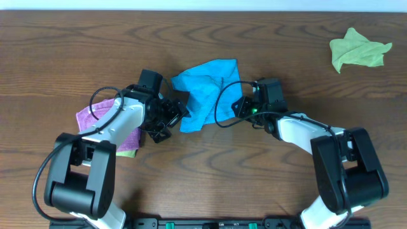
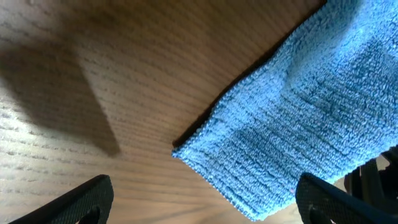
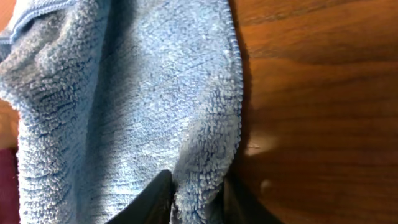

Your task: Fold the cloth

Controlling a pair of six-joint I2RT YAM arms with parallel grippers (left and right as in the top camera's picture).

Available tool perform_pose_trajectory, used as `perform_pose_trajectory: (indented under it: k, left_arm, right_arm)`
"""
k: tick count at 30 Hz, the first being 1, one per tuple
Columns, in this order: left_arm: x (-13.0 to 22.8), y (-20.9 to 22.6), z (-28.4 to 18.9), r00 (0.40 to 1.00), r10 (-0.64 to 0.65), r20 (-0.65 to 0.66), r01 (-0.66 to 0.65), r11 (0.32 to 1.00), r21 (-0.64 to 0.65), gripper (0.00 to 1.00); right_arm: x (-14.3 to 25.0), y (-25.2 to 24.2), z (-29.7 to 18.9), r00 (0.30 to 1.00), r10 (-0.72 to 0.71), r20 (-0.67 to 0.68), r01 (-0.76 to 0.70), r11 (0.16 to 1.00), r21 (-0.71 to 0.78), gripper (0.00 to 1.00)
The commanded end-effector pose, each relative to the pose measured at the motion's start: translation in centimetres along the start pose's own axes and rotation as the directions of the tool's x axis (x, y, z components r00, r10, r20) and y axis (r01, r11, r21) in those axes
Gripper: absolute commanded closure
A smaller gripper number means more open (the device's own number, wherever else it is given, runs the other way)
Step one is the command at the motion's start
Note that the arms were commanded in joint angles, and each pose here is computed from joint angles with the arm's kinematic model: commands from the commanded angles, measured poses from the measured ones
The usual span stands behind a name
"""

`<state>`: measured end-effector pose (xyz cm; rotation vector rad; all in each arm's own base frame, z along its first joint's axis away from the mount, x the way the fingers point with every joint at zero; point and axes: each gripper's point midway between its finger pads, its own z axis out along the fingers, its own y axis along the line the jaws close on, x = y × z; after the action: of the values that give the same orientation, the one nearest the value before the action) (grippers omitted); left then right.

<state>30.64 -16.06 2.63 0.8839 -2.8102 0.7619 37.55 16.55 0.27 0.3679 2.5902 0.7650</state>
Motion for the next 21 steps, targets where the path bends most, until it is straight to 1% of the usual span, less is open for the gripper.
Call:
perform_pose_trajectory:
  k: [1,4,6,10,13,17,21]
  left_arm:
    - [0.0,0.0,1.2,1.000,-0.019,-0.007,0.019,1.000,-0.021,0.05]
    - [0.1,-0.3,1.9,1.000,-0.023,-0.015,0.023,1.000,-0.016,0.05]
    - [0.2,-0.7,2.2,1.000,-0.015,-0.019,0.015,1.000,-0.002,0.05]
    - [0.3,-0.7,2.2,1.000,-0.014,-0.022,0.014,1.000,-0.003,0.05]
    - [0.6,-0.2,2.2,0.999,-0.014,-0.034,0.014,1.000,-0.023,0.01]
    - [0.6,0.0,2.2,1.000,-0.003,-0.028,0.002,0.999,-0.034,0.02]
    - [0.5,0.1,2.5,1.000,-0.024,0.009,0.025,0.998,-0.062,0.03]
  right_arm:
    - [1.8,-2.2,1.0,0.998,0.040,-0.050,-0.037,0.998,0.058,0.80]
    - [1.8,-2.2,1.0,0.998,0.040,-0.051,-0.037,0.998,0.057,0.89]
    - [1.8,-2.1,1.0,0.998,0.040,-0.053,-0.037,0.998,0.055,0.91]
    - [1.9,-2.0,1.0,0.998,0.040,-0.058,-0.037,0.998,0.049,0.92]
    - [1.9,-2.0,1.0,0.998,0.040,-0.057,-0.037,0.998,0.049,0.93]
    - [1.9,-2.0,1.0,0.998,0.041,-0.057,-0.038,0.998,0.049,0.93]
    - [1.9,-2.0,1.0,0.997,0.045,-0.057,-0.042,0.998,0.049,0.93]
